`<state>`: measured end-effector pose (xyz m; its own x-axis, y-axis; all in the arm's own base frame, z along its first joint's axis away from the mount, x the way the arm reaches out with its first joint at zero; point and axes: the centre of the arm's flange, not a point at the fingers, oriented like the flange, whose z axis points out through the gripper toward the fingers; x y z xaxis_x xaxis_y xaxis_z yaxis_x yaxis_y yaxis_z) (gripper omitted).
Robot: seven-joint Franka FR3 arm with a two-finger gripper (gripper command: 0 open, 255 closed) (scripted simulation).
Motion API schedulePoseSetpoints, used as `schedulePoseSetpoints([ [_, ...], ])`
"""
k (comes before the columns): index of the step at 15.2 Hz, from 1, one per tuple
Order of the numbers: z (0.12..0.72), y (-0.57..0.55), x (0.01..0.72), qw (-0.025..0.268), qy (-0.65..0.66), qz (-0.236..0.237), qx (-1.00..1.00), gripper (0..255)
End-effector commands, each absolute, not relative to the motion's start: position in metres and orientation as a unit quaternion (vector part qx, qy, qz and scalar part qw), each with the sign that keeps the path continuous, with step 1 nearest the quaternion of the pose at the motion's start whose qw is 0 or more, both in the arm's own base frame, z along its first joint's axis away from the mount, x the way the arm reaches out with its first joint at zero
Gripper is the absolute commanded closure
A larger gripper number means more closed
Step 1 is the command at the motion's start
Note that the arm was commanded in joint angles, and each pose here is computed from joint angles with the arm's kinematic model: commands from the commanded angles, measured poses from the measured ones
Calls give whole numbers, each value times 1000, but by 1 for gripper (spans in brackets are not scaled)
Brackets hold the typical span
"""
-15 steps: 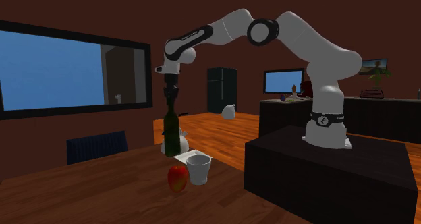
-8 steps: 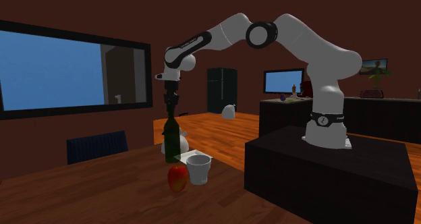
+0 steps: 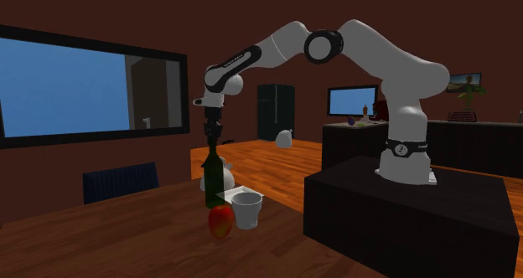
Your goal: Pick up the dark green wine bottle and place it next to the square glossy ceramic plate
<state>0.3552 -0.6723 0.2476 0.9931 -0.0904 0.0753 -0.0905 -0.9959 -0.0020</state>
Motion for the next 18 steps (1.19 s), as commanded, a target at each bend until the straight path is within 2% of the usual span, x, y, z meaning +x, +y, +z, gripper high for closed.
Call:
schedulePoseSetpoints([
  [1, 248, -672, 355, 1, -45, 38, 998, 255],
  [4, 248, -672, 355, 1, -45, 38, 998, 255],
  [5, 248, -672, 355, 1, -45, 38, 998, 0],
  [10, 248, -672, 355, 1, -45, 38, 998, 0],
  [14, 297, -672, 351, 1, -45, 38, 998, 0],
  [18, 297, -672, 351, 1, -45, 38, 998, 0],
])
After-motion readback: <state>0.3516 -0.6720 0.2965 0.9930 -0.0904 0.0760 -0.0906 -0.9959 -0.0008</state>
